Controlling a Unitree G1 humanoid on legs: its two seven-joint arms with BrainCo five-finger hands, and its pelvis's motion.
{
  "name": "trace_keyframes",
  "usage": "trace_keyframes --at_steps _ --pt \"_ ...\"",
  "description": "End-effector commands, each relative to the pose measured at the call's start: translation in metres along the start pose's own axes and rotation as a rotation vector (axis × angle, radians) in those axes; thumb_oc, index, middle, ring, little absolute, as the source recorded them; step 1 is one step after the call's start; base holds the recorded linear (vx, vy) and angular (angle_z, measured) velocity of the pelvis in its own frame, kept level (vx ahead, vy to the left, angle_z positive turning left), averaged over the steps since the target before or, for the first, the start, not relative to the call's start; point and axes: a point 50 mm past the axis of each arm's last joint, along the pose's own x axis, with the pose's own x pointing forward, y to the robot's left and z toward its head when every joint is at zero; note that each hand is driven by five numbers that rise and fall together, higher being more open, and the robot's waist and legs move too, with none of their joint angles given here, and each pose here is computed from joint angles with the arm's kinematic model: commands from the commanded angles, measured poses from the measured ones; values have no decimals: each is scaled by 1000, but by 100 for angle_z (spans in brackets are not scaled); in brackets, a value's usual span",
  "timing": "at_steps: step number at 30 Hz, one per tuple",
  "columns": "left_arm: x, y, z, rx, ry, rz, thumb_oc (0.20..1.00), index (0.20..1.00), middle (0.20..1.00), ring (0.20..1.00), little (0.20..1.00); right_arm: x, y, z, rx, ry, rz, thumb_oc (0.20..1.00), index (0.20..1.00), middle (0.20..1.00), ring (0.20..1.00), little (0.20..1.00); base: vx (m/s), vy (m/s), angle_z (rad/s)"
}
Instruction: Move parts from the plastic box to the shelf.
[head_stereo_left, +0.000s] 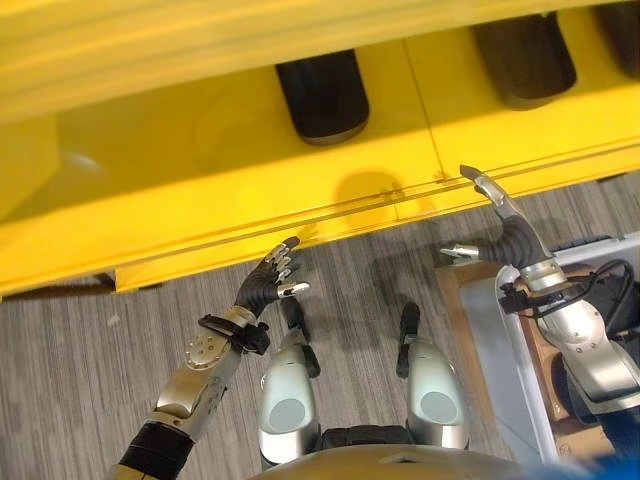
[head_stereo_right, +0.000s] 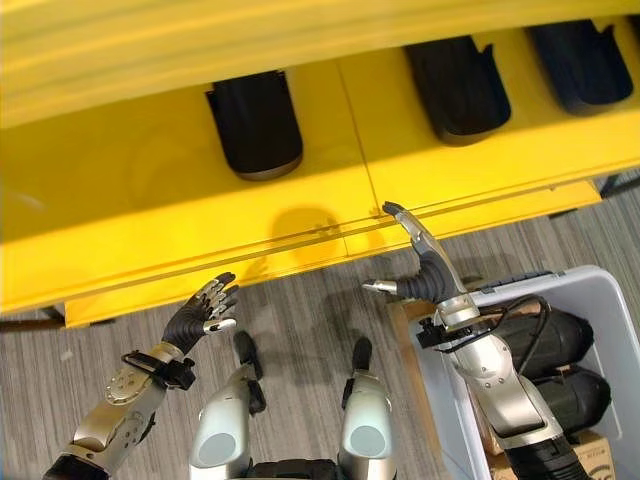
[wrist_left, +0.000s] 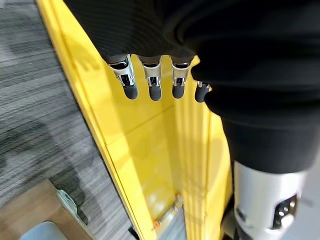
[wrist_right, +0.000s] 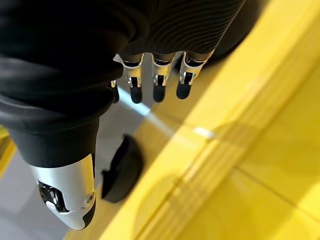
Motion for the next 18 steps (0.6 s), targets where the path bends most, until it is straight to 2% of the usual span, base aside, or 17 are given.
trace_keyframes --at_steps 1,3,8,11,13,18 --pt "-15 -7 -7 -31 -6 -36 1000 1000 1000 1000 1000 4 -19 7 58 -83 -113 1000 1000 1000 1000 1000 -49 124 -76" --pt "-11 -13 -5 36 -13 -74 1000 1000 1000 1000 1000 0 -23 -5 154 -17 -194 1000 1000 1000 1000 1000 -96 191 -77" --pt "-2 -17 -4 43 -25 -122 1000 1000 1000 1000 1000 -16 -14 -38 339 192 -313 1000 1000 1000 1000 1000 -110 121 -33" --pt "6 -17 -4 81 -14 -154 1000 1000 1000 1000 1000 -18 1 -50 372 255 -346 1000 1000 1000 1000 1000 -158 73 -26" --pt "14 -18 -5 14 8 -179 1000 1000 1000 1000 1000 -17 6 -54 381 286 -352 1000 1000 1000 1000 1000 -166 76 -52" --pt "21 -14 -11 22 50 -76 1000 1000 1000 1000 1000 -17 24 -68 461 386 -355 1000 1000 1000 1000 1000 -120 39 -69"
